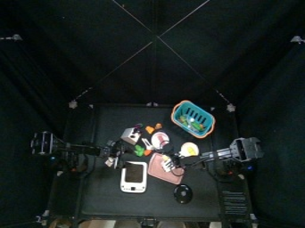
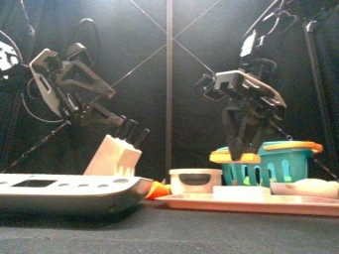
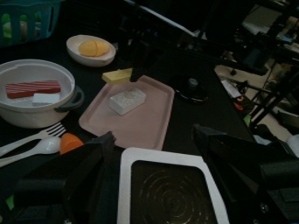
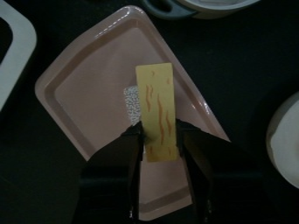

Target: Place egg block on rice

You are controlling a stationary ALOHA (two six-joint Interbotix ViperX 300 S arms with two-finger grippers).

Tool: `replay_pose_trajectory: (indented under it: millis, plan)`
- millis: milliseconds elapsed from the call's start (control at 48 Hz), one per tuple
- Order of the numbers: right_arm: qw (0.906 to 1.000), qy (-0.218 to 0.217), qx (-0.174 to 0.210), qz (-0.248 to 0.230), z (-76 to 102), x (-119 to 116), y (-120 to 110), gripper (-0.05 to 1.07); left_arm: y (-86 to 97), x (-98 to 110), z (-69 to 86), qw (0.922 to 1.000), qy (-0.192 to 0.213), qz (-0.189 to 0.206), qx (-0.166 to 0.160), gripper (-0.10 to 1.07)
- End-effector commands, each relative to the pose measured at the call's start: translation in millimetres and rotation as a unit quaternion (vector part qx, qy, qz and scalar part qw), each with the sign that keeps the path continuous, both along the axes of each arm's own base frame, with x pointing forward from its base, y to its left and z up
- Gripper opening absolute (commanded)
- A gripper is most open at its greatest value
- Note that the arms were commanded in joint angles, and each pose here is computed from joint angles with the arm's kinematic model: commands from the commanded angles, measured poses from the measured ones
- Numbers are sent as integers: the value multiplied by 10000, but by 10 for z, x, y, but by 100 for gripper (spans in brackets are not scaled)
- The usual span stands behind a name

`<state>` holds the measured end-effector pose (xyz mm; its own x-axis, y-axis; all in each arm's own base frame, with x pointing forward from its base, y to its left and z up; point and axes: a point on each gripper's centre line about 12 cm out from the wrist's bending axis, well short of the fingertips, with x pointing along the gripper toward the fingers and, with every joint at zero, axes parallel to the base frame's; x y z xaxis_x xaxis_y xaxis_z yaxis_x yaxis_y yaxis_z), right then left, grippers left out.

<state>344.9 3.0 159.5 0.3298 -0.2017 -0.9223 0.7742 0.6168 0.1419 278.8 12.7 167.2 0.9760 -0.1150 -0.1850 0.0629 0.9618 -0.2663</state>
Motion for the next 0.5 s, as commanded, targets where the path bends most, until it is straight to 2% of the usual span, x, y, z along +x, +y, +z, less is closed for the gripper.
replay_pose_trajectory:
  millis: [0,167,479]
  plan:
    - [9998,-154,-58,122,47,32,6,59,8,30,56,9999,-107,3,20,104]
    - [9995,-257,9,201,-13,36,35,59,9,30,58,9999,-115,7,14,104]
    - [9992,-198,39,339,-124,-11,105,59,14,23,39,10000,-78,23,6,104]
